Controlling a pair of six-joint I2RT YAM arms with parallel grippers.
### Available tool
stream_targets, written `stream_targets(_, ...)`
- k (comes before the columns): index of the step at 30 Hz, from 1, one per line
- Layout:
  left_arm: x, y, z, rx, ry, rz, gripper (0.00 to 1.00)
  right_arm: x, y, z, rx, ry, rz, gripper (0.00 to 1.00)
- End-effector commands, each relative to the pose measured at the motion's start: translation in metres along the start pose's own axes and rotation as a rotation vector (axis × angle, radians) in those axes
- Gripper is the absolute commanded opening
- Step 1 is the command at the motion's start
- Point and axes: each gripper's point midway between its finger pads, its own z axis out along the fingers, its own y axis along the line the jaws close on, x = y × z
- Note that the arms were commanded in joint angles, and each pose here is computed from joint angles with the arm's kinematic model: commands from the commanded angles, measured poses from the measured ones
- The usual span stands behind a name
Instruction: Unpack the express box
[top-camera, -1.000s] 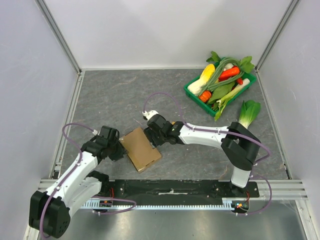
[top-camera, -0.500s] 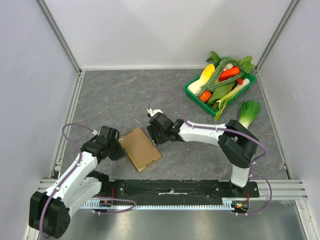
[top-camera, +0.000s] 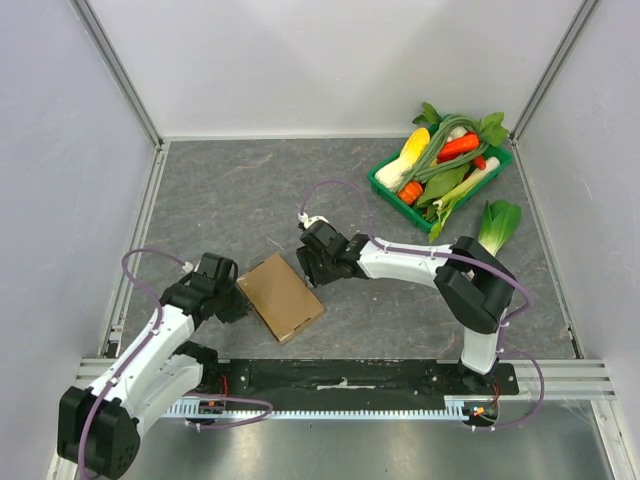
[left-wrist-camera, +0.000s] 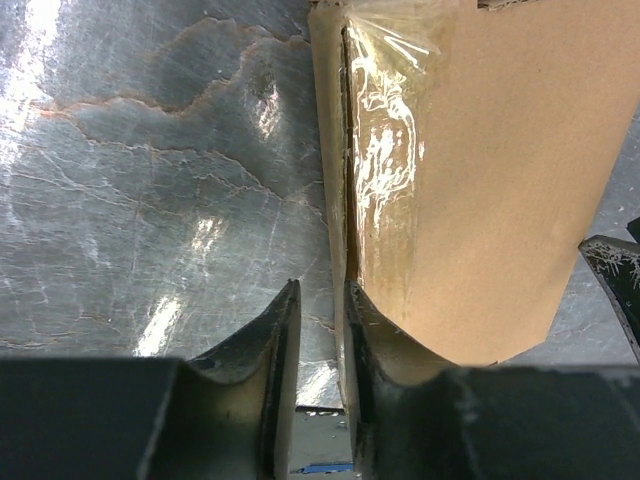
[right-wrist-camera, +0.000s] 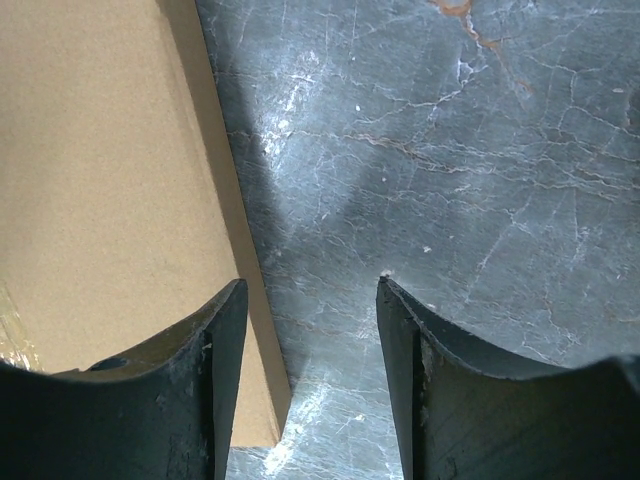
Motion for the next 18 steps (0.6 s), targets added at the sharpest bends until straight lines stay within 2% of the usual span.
stream_targets(1, -0.005, 0.002, 0.002, -0.027, -0.017, -0.015, 0.32, 0.004, -0.014, 0.007, 0.059, 0.032, 0.0, 0.59)
stream_targets(5, -0.003, 0.005, 0.01, -0.04, -0.005, -0.012, 0.36, 0.004, -0.013, 0.008, 0.054, 0.035, 0.0, 0.6)
stream_targets(8, 0.001, 0.009, 0.017, -0.056, 0.011, -0.014, 0.3, 0.003, -0.012, 0.007, 0.049, 0.033, 0.003, 0.6)
stream_targets(9, 0.003, 0.011, 0.019, -0.062, 0.017, -0.016, 0.21, 0.002, -0.013, 0.007, 0.05, 0.033, 0.005, 0.6)
stream_targets(11, 0.005, 0.012, 0.022, -0.062, 0.019, -0.023, 0.17, 0.001, -0.011, 0.007, 0.047, 0.031, 0.004, 0.6)
stream_targets(18, 0.0, 0.014, 0.024, -0.066, -0.014, -0.018, 0.2, 0.003, -0.012, 0.008, 0.043, 0.04, 0.006, 0.6)
